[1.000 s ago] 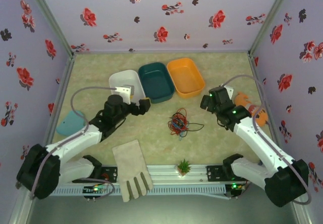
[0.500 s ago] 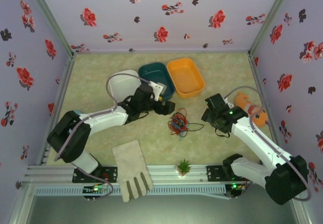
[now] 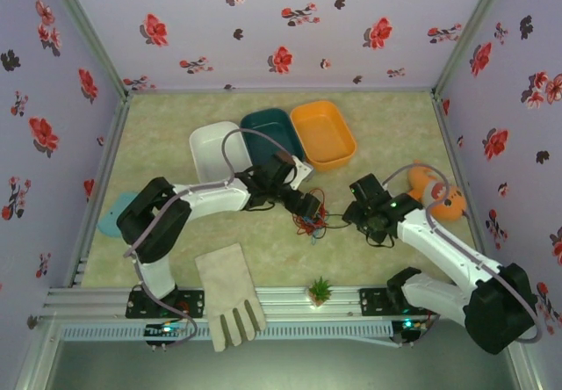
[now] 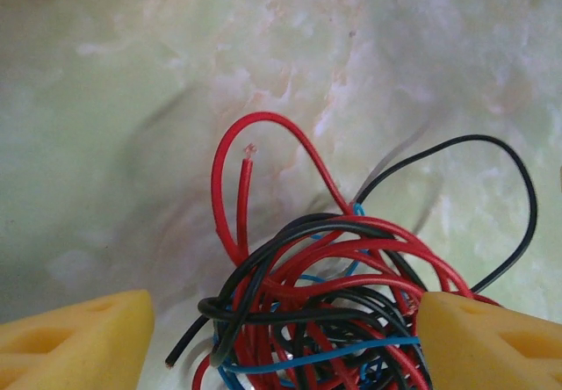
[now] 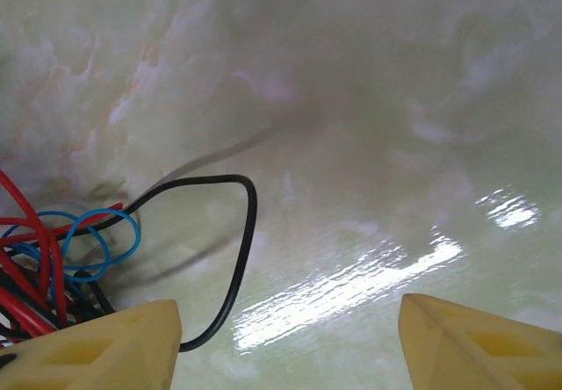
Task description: Untangle the cables
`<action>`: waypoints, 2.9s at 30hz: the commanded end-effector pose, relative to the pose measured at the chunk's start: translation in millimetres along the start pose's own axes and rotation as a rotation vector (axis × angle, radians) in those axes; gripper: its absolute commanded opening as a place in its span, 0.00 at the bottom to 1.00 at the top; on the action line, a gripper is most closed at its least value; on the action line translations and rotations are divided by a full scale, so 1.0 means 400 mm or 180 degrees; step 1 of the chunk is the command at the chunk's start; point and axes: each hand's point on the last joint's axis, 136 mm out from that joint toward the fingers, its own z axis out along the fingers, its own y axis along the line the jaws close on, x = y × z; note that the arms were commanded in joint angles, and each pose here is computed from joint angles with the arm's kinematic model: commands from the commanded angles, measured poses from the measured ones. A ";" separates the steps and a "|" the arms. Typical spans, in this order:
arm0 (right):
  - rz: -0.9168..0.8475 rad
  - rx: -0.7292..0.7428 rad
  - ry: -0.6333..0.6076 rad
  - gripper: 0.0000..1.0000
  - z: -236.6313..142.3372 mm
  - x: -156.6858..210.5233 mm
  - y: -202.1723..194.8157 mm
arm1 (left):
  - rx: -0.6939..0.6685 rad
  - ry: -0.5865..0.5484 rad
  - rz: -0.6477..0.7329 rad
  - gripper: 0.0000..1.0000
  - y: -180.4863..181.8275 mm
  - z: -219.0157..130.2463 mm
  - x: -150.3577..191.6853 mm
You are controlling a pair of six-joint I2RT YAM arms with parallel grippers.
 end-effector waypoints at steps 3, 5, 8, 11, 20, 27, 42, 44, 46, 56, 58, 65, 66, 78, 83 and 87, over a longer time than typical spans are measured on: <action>0.0102 -0.0111 0.0087 0.61 0.031 0.023 0.023 | -0.0020 0.0126 0.0057 0.77 0.002 0.025 0.011; 0.0117 -0.0132 0.0099 0.58 0.041 0.026 0.029 | -0.0024 0.0149 0.0042 0.76 0.005 0.034 0.015; 0.0133 -0.0191 0.0121 0.52 0.051 0.028 0.043 | -0.0032 0.0174 0.0003 0.72 0.010 0.044 0.020; 0.0120 -0.0170 0.0099 0.46 0.053 0.022 0.047 | -0.0036 0.0173 -0.0012 0.60 0.011 0.045 0.020; 0.0025 -0.0050 -0.0101 0.05 0.032 -0.010 0.040 | -0.0173 0.0146 -0.0063 0.13 0.026 0.020 0.033; -0.0105 0.0062 -0.0280 0.00 -0.001 -0.041 0.034 | -0.0403 0.0142 -0.0171 0.00 0.051 -0.030 0.071; -0.0372 0.0703 -0.0846 0.00 -0.129 -0.162 -0.027 | -0.0945 -0.0008 -0.0579 0.00 0.141 -0.098 0.140; -0.0334 0.0709 -0.0870 0.00 -0.137 -0.174 -0.036 | -0.0961 0.0006 -0.0593 0.00 0.145 -0.097 0.145; -0.0288 0.0671 -0.0886 0.00 -0.143 -0.182 -0.039 | -0.0964 0.0002 -0.0598 0.00 0.146 -0.096 0.146; -0.0377 0.0077 -0.0418 0.31 -0.067 -0.133 0.062 | -0.0920 -0.0132 -0.0545 0.01 0.138 -0.101 0.119; -0.0471 -0.0048 -0.0300 0.35 -0.043 -0.119 0.089 | -0.0919 -0.0151 -0.0548 0.02 0.138 -0.103 0.115; -0.1006 -0.0106 -0.0268 0.41 0.014 -0.093 0.164 | -0.0910 -0.0152 -0.0539 0.03 0.137 -0.102 0.115; -0.1099 -0.0101 -0.0280 0.41 0.026 -0.090 0.174 | -0.0909 -0.0145 -0.0537 0.03 0.136 -0.100 0.117; -0.1758 -0.0137 -0.0447 0.42 0.162 -0.109 0.254 | -0.0877 -0.0101 -0.0512 0.03 0.134 -0.095 0.121; -0.1855 0.0067 -0.0488 0.43 0.197 -0.131 0.257 | -0.0869 -0.0072 -0.0504 0.03 0.132 -0.092 0.123; -0.1856 0.0138 -0.0519 0.43 0.216 -0.140 0.261 | -0.0862 -0.0058 -0.0498 0.03 0.131 -0.092 0.123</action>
